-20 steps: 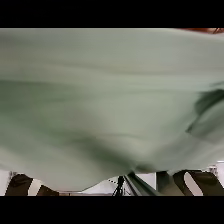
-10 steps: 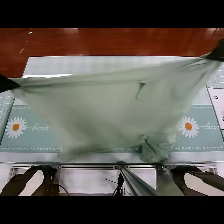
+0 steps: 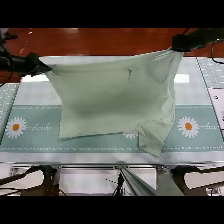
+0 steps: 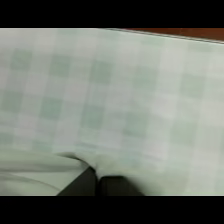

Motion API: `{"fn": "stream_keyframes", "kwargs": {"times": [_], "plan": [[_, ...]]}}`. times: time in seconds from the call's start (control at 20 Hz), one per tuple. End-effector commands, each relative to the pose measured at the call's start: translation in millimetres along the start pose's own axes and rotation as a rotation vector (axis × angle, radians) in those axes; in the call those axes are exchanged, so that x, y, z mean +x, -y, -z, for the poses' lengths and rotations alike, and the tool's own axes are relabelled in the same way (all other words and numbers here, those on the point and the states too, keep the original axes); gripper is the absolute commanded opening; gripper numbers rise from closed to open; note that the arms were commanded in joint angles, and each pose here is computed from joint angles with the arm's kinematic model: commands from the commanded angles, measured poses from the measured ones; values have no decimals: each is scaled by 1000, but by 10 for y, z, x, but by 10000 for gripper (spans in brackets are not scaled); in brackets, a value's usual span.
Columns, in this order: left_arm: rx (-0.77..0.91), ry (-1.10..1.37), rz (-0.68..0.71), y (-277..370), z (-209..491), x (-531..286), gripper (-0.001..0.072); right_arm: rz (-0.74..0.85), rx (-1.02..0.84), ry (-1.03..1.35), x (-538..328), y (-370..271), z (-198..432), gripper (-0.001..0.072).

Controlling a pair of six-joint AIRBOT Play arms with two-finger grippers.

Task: Fold the shirts.

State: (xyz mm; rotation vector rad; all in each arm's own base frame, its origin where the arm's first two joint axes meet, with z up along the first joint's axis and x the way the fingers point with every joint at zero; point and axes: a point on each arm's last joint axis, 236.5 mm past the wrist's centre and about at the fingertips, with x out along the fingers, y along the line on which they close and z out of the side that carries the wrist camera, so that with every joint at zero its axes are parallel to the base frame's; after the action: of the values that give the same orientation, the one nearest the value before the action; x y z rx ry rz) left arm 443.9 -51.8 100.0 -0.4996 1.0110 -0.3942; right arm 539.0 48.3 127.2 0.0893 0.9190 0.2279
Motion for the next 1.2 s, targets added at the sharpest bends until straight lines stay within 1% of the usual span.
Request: {"fn": "stream_keyframes", "kwargs": {"times": [0.0, 0.15, 0.25, 0.35, 0.5, 0.65, 0.75, 0.85, 1.0, 1.1, 1.15], "plan": [[19, 10, 2, -190, -95, 550, 23, -5, 44, -3, 517, 107, 29, 44], [61, -66, -1, -300, 83, 950, 23, 21, 87, -86, 895, 258, 283, 44], [46, -117, -18, -442, 214, 1124, 23, 56, 123, -141, 1078, 377, 456, 44], [10, -151, -22, -533, 301, 1216, 23, 53, 134, -199, 1178, 387, 619, 44], [54, -215, -42, -568, 397, 1134, 23, 50, 101, -252, 1067, 376, 720, 44], [96, -344, -55, -601, 546, 879, 23, 109, 55, -315, 764, 457, 812, 44], [80, -386, -57, -645, 597, 748, 23, 105, 49, -408, 609, 423, 1004, 44], [16, -424, -61, -692, 679, 703, 23, 93, 53, -507, 533, 380, 1216, 44], [-46, -495, -72, -752, 847, 775, 23, 88, 83, -552, 557, 360, 1326, 44], [-50, -524, -68, -741, 922, 908, 24, 71, 107, -559, 589, 316, 1349, 44], [-44, -533, -67, -723, 951, 977, 49, 62, 110, -553, 604, 296, 1338, 45]]}}
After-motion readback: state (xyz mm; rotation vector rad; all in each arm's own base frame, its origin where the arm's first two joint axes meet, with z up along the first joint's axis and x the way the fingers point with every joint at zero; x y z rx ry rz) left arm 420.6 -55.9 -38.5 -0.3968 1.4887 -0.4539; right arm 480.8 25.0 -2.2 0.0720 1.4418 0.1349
